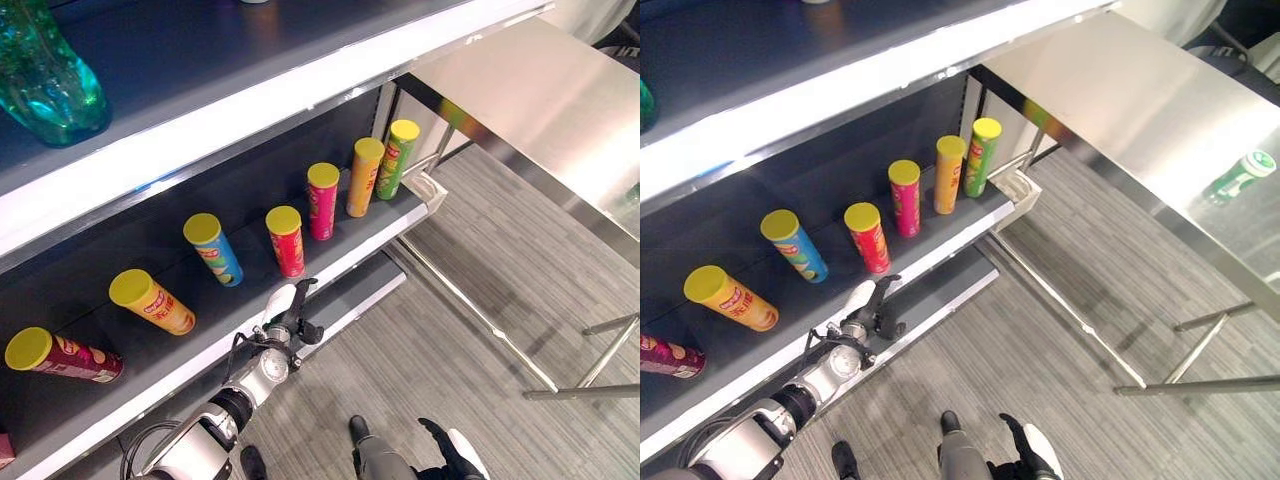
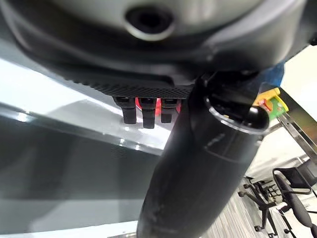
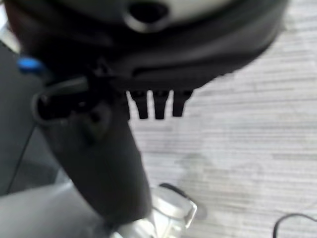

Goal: Put the goods on the table back onto the shelves and tidy them up.

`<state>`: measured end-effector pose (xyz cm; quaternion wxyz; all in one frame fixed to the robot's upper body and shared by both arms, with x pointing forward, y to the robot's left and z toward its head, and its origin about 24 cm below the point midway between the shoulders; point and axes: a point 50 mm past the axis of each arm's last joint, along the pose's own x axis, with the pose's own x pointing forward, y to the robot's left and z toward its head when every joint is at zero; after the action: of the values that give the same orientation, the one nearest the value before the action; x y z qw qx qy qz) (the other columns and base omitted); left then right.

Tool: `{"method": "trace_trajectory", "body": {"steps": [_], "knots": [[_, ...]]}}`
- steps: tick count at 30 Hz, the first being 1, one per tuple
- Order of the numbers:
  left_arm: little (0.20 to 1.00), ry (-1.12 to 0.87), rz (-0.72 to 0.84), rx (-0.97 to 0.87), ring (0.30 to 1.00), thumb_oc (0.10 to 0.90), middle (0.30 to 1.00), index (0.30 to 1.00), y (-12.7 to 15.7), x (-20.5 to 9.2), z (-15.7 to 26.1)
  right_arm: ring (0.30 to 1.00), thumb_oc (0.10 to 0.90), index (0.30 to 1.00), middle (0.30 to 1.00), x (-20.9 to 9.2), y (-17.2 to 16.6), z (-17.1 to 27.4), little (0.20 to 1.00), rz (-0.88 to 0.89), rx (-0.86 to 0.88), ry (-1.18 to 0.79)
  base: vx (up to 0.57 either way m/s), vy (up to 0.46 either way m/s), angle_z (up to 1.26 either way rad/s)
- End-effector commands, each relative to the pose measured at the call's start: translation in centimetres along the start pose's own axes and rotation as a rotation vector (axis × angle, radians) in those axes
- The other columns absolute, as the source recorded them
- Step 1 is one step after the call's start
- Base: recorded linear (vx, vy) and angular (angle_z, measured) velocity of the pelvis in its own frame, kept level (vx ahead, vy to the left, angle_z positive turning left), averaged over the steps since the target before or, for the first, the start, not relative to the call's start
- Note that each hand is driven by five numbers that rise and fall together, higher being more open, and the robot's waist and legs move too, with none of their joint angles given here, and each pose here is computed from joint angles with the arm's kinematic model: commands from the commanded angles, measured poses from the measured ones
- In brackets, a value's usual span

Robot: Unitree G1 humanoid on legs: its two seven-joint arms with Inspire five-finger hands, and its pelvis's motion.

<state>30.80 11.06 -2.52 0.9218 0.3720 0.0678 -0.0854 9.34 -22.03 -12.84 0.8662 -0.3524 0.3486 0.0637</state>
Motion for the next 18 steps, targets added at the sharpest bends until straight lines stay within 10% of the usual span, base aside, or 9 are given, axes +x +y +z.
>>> {"method": "trace_trajectory", "body": {"steps": [1, 18], "knots": [[0.9, -0.174, 0.122, -0.054, 0.9, 0.8, 0.9, 0.9, 3.4, 2.5, 4.8, 0.9, 0.8, 0.9, 0.9, -0.7, 0.6, 0.5, 0.9, 0.012, 0.043, -0.045, 0.0, -0.036, -0.03], [0.9, -0.05, 0.26, -0.012, 0.9, 0.8, 0.9, 0.9, 6.9, 3.9, 3.3, 0.9, 0.8, 0.9, 0.9, -1.6, 1.0, -0.4, 0.9, 0.06, 0.004, -0.052, -0.01, -0.016, -0.06]]}}
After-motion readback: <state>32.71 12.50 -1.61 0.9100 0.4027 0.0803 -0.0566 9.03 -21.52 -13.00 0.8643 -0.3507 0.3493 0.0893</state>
